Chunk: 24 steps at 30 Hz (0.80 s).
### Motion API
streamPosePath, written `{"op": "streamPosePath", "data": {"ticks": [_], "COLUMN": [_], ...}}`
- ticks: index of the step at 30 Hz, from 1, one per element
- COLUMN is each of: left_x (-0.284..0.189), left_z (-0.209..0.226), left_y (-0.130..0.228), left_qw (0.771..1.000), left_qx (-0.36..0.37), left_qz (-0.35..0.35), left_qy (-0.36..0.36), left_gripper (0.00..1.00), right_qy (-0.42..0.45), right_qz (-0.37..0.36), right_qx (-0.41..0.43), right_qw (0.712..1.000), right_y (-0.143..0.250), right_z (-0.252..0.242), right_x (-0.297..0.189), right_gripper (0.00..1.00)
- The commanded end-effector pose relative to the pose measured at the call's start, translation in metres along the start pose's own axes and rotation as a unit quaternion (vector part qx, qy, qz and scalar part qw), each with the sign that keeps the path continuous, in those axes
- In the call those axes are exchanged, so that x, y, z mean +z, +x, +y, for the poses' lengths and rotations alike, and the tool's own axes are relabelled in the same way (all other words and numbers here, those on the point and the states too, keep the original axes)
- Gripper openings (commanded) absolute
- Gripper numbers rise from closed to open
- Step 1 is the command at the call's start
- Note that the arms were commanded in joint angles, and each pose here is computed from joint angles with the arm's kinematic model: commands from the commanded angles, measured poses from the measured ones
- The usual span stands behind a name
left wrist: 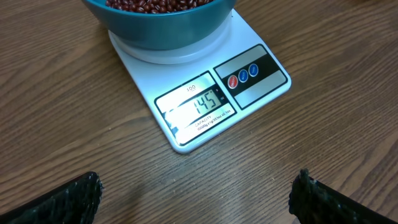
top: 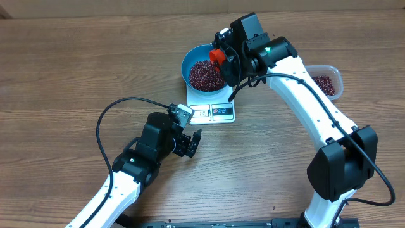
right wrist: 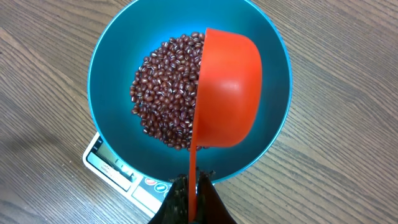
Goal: Scoop item into bowl and weigh 150g on scale
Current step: 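Hold the red scoop tilted over the teal bowl, trickling beans in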
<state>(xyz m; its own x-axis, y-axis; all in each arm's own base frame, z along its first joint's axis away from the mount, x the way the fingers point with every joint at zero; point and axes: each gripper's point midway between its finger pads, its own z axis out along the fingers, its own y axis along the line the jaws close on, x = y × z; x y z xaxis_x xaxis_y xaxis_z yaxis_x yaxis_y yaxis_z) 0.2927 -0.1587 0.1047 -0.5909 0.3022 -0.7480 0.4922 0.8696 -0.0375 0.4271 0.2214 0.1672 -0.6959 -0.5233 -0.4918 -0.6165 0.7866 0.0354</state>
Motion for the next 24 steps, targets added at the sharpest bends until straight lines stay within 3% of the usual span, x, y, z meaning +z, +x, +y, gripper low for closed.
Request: {"op": "streamPosePath", "data": {"ticks": [1,24], "left_x": [0.002,0.002], "left_z": [0.002,0.002], "left_y": [0.002,0.002], "left_qw": [1.0,1.0], "left_qx": [-0.003,-0.003], "left_qz": [0.004,0.004], "left_qy": [-0.005,-0.005], "left_gripper": [1.0,1.0], "right_qy": [0.003,0.056], "right_qz": [-0.038,-0.035], "right_qx": [-0.004,-0.058], "right_qw": [0.999,0.996], "right_y": [-0.019,-0.022], "right_z": [0.002,-0.005], "right_x": [-0.026,-0.026], "right_gripper": [0.04,0.04]}}
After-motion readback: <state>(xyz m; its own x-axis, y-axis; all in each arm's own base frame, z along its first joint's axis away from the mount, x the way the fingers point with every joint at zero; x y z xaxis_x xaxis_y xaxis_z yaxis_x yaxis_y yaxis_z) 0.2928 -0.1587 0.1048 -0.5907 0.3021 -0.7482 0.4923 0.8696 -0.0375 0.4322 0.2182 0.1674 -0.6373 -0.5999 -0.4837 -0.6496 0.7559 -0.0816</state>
